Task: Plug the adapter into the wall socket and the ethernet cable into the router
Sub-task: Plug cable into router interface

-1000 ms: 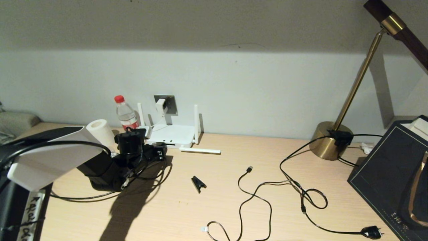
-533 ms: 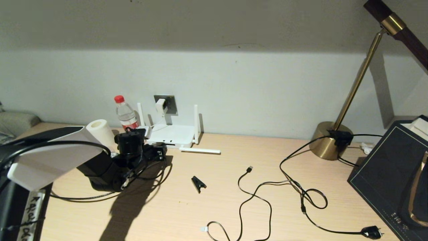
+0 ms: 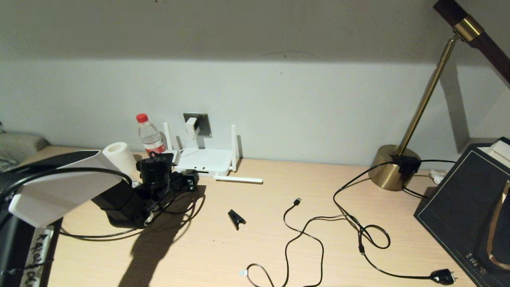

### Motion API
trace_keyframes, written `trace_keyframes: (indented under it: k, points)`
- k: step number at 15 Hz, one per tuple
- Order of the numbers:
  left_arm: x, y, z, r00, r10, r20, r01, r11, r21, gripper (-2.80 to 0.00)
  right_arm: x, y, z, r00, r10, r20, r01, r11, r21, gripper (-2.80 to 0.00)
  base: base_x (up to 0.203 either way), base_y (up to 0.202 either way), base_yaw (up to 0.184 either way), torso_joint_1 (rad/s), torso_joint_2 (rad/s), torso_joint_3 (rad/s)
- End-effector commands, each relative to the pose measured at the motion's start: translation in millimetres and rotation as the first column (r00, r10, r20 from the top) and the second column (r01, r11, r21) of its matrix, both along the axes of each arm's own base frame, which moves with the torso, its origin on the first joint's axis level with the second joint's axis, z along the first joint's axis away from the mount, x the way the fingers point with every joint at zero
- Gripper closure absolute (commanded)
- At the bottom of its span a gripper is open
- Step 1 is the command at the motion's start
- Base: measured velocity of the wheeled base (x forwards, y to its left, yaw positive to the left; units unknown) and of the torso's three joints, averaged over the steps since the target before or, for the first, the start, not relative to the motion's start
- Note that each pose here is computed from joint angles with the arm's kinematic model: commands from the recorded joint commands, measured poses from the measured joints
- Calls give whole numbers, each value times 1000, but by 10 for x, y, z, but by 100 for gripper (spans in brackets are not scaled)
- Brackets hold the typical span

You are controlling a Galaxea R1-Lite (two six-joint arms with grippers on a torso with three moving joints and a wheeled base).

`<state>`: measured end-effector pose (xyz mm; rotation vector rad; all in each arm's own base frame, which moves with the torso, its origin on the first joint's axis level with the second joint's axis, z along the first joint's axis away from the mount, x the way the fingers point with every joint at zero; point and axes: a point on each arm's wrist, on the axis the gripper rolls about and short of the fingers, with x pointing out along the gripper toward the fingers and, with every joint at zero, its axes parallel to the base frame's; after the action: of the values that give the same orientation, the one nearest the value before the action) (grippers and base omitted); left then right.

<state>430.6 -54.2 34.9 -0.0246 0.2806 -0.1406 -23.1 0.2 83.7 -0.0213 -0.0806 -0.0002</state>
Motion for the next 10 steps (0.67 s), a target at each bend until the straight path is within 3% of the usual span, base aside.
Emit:
trace_keyframes:
  k: [1, 5, 6, 10]
  points:
    - [0, -1, 3, 1000, 1, 5, -1, 1000, -1, 0, 24, 0, -80, 1000, 1, -30, -1, 1000, 0, 0, 0, 0, 0, 0, 0, 0]
    - [-7, 0, 17, 1000, 0, 6, 0, 1000, -2, 0, 24, 0, -80, 1000, 1, -30, -1, 1000, 0, 0, 0, 0, 0, 0, 0, 0]
    - [-4, -1, 30, 1000, 0, 12, 1, 1000, -6, -280, 24, 0, -80, 1000, 1, -30, -1, 1000, 0, 0, 0, 0, 0, 0, 0, 0]
    - [-6, 0, 36, 1000, 2, 13, -2, 1000, -16, -280, 24, 0, -80, 1000, 1, -30, -1, 1000, 0, 0, 0, 0, 0, 0, 0, 0]
